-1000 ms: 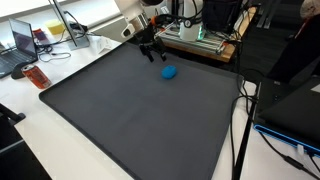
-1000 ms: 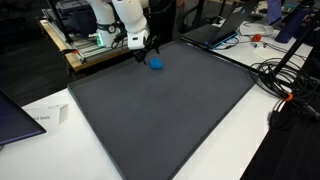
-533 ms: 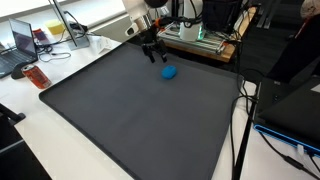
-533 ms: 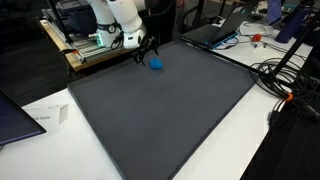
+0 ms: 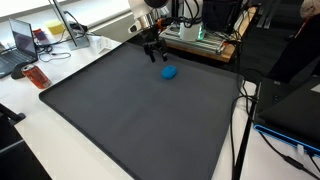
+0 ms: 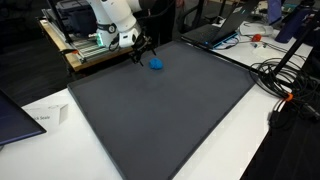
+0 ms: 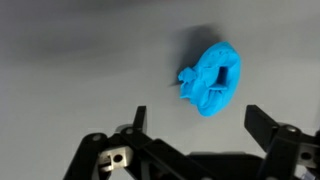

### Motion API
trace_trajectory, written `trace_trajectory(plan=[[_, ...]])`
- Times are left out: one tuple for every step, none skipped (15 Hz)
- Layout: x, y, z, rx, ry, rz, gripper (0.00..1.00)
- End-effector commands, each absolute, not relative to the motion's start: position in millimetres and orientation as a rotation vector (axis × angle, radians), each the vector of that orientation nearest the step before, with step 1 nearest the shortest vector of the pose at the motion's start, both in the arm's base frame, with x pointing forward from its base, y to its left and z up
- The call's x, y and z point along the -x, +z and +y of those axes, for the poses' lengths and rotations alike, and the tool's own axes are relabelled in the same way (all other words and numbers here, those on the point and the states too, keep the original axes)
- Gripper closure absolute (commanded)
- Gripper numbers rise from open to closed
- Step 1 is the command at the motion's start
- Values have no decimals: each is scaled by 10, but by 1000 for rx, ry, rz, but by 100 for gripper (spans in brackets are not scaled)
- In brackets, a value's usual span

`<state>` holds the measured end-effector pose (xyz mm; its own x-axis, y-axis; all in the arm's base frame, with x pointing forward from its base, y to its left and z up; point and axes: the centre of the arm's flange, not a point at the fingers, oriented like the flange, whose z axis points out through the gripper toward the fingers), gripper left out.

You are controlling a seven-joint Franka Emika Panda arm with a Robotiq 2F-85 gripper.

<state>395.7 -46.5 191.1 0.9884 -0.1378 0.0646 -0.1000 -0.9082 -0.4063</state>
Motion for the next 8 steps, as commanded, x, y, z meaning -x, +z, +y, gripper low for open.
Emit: trace_trajectory(plan=[[-3662,1922,-387,2739,-214,167,0],[-3618,1917,-375,2744,-221,172,0],[-3571,1917,-365,2744,-218,183,0],[-3530,1923,-342,2741,-216,197,0],[-3490,1939,-308,2733,-200,230,0],[-3458,1955,-275,2722,-201,246,0],[-3436,1966,-241,2723,-196,284,0],[-3440,1977,-208,2707,-198,309,0]])
